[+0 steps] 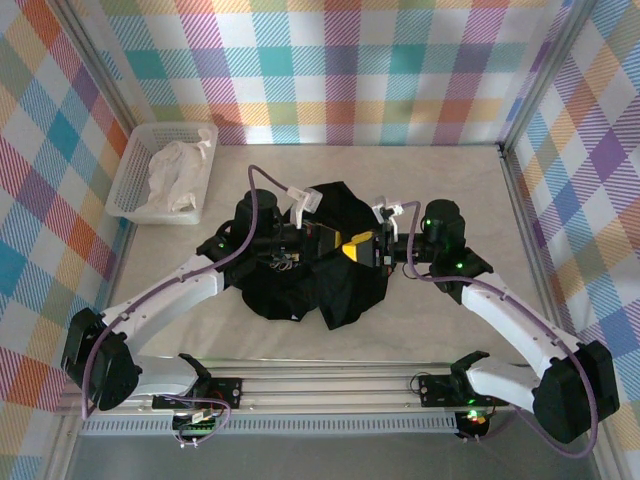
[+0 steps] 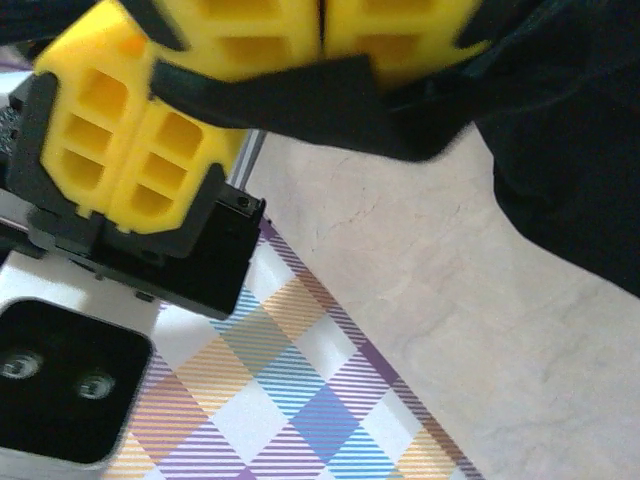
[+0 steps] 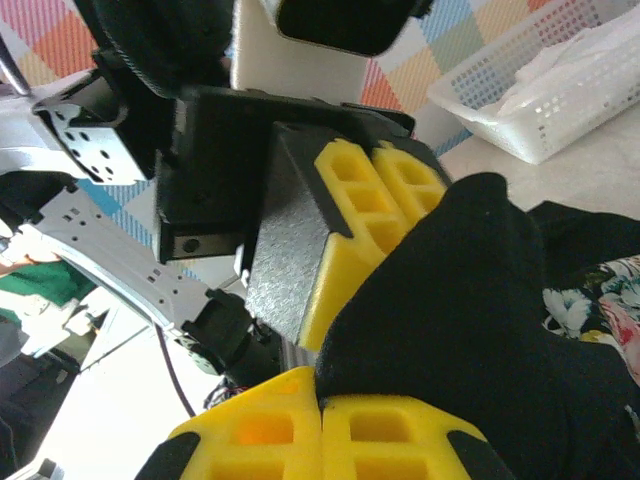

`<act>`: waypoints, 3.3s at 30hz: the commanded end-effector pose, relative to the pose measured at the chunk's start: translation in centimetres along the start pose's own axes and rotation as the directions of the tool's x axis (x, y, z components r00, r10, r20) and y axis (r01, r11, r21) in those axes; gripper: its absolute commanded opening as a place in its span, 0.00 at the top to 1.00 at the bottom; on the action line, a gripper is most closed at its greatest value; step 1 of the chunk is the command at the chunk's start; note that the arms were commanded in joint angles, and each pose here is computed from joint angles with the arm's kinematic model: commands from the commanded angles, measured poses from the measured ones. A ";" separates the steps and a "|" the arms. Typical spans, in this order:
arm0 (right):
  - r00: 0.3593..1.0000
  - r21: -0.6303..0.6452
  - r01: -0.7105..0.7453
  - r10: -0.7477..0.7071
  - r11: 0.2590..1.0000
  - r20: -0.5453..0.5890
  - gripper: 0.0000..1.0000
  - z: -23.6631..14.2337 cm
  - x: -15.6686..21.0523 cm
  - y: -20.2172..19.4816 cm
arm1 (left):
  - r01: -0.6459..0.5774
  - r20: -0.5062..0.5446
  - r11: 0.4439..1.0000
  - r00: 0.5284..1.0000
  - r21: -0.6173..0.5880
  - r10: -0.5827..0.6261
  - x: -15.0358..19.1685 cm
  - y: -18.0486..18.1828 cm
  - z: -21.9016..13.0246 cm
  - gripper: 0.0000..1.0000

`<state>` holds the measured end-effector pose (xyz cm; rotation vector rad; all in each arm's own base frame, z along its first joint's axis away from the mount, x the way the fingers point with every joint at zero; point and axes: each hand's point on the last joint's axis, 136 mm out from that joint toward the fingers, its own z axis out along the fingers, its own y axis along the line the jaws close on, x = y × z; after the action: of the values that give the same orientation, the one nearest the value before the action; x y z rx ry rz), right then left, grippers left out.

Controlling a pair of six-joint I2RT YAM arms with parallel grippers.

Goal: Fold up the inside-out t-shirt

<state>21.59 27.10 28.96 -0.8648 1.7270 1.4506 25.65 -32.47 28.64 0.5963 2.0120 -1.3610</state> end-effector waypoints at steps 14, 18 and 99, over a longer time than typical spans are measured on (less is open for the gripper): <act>0.998 0.204 0.048 -0.057 0.978 0.039 1.00 -1.4 -1.7 -1.7 | -0.026 0.026 0.999 0.999 -0.034 0.027 1.4 -1.6 -4.0 1.00; 0.996 0.153 0.085 -0.089 0.985 0.016 1.00 -1.3 -1.6 -0.5 | -0.034 0.003 0.979 0.999 -0.199 0.036 2.1 1.9 -3.9 0.97; 0.998 0.204 0.050 -0.058 0.978 0.033 1.00 -2.0 1.7 -2.0 | 0.284 0.114 0.886 0.959 -0.367 -0.261 6.9 9.5 -5.3 0.35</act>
<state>22.46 24.77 25.82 -0.7242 1.8319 1.2269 24.87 -24.29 20.29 0.2236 2.2318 -1.0579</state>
